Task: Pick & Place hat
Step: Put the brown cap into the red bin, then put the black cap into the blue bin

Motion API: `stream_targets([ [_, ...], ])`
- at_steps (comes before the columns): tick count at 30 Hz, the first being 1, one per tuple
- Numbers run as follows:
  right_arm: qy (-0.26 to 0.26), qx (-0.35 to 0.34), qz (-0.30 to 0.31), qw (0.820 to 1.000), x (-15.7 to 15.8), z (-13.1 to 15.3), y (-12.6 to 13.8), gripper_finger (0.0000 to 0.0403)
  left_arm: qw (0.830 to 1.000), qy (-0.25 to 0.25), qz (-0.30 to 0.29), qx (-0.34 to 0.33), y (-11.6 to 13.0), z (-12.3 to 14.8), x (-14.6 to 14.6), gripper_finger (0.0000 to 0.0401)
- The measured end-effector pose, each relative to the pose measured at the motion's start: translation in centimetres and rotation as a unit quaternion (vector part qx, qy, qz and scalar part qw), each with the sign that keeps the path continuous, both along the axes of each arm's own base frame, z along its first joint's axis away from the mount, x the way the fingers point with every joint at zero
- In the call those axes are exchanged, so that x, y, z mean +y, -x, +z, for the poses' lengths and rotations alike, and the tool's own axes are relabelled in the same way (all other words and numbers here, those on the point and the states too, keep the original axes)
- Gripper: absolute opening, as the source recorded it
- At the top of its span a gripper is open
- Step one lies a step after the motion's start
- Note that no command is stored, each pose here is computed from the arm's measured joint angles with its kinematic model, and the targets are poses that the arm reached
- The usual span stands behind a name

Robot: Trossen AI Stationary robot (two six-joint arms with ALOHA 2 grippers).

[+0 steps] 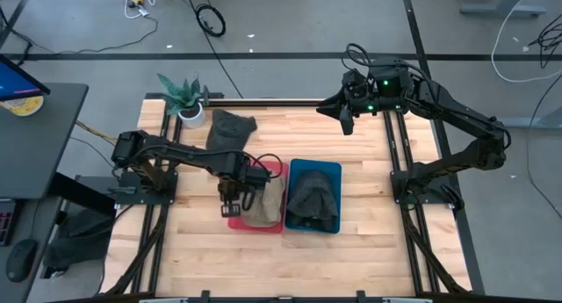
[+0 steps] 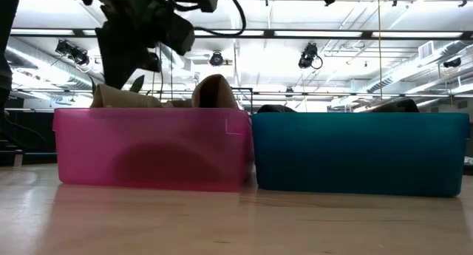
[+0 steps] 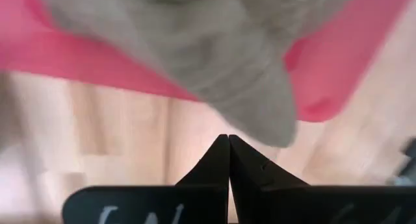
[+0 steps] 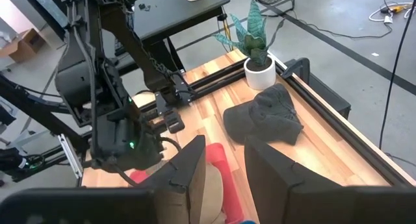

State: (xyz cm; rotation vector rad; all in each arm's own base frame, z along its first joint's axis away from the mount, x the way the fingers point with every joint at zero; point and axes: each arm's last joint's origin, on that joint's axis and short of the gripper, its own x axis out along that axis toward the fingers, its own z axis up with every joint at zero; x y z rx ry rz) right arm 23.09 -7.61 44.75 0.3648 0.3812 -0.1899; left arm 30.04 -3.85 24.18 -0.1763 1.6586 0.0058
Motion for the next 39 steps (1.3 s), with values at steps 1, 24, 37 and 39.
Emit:
stream_targets([
  [1,0.0,0.0,0.0,1.0,0.0,0.0,0.0,0.0111,1.0,0.017,-0.002,-0.002,0.0,-0.2,-0.1,0.0002],
  [24,-0.004,-0.001,-0.003,1.0,0.0,0.0,0.0,0.0111,0.993,0.046,0.017,-0.108,-2.3,-1.7,0.0,0.0006],
  [37,-0.007,-0.001,-0.004,1.0,0.0,0.0,0.0,0.0111,0.982,0.058,0.036,-0.178,-0.1,2.8,1.2,0.0032],
  [39,-0.01,-0.001,-0.005,1.0,0.0,0.0,0.0,0.0111,0.976,0.06,0.044,-0.206,0.2,3.8,1.2,0.0032],
])
